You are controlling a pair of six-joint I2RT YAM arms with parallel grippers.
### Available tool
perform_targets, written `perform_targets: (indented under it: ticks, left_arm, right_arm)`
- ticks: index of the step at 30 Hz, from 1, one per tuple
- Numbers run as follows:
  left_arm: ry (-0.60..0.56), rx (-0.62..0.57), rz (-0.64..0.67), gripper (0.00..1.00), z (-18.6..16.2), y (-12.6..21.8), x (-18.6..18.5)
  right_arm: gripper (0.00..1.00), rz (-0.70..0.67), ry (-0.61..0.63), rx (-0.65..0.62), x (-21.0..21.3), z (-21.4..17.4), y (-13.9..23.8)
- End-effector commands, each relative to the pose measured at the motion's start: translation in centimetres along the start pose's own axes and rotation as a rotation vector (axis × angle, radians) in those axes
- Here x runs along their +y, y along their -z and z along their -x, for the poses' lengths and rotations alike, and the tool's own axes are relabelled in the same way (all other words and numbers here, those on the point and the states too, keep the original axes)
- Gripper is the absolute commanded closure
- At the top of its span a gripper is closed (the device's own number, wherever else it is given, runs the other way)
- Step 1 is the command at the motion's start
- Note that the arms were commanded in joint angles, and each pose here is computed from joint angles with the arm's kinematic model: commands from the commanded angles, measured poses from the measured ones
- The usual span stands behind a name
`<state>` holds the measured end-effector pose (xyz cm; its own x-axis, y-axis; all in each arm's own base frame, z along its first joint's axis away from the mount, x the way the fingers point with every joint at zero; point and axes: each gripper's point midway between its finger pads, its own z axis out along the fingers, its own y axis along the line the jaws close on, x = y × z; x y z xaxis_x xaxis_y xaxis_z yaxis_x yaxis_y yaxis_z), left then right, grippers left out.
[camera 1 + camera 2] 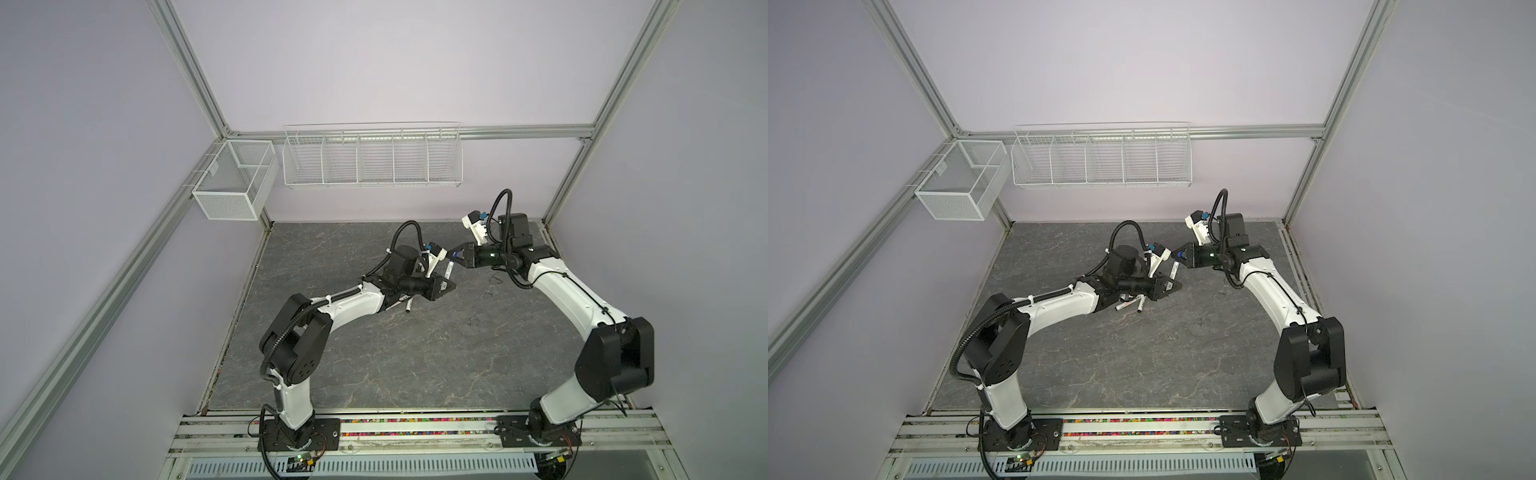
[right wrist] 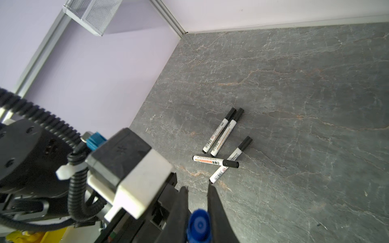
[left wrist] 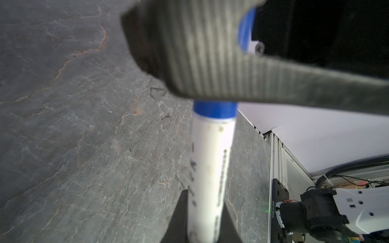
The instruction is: Insert the pens into the pen caps
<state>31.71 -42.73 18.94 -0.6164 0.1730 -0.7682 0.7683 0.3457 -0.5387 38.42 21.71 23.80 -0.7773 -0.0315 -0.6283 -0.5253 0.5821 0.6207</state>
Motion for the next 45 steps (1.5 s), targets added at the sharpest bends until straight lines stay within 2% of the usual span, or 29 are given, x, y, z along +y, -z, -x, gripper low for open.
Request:
perform_targets:
  ticks: [1,3,6,8,11,16,20,22,27,32,38,41,45]
  left_arm:
    - [-0.023,-0.617,0.258,1.0,17.1,11.0,4.8]
    - [-0.033,-0.556,0.241,1.0,15.7,9.7,4.4]
    - [-0.076,-0.401,0.188,1.0,12.4,6.3,2.8]
    - [-0.124,-0.277,0.182,1.0,9.1,3.5,1.7]
    - [-0.144,-0.151,0.171,1.0,4.4,0.6,1.0]
    - [-0.185,-0.02,0.156,1.0,-1.3,-1.6,0.3]
    - [-0.22,0.083,0.159,1.0,-5.0,-2.2,0.5]
    - [-0.242,0.1,0.168,1.0,-5.7,-2.0,0.9]
    - [-0.268,0.145,0.173,1.0,-6.4,-2.0,1.1]
    - [-0.257,0.112,0.167,1.0,-5.7,-2.1,0.9]
    - [-0.239,0.07,0.16,1.0,-4.8,-2.2,0.6]
    - [-0.24,0.069,0.158,1.0,-4.6,-2.3,0.5]
    - [-0.241,0.069,0.16,1.0,-4.5,-2.3,0.5]
  right_arm:
    - [0.92,0.108,-0.365,0.325,1.0,-10.1,0.5]
    - [0.89,0.127,-0.334,0.287,1.6,-8.8,0.7]
    - [0.85,0.126,-0.306,0.216,1.8,-6.8,1.0]
    - [0.85,0.131,-0.292,0.162,1.7,-5.2,1.1]
    - [0.82,0.135,-0.275,0.111,2.1,-3.3,1.2]
    - [0.77,0.093,-0.258,-0.015,1.2,0.1,2.9]
    - [0.66,0.056,-0.255,-0.129,0.5,3.1,4.7]
    - [0.61,0.03,-0.248,-0.174,0.1,4.2,5.7]
    - [0.58,-0.024,-0.223,-0.198,-0.3,4.5,6.3]
    - [0.58,-0.119,-0.236,-0.083,-2.1,0.9,4.6]
    - [0.59,-0.162,-0.246,0.04,-3.1,-3.0,1.9]
    - [0.61,-0.153,-0.221,0.095,-2.4,-3.9,0.6]
    - [0.71,-0.153,-0.203,0.131,-2.3,-4.4,0.0]
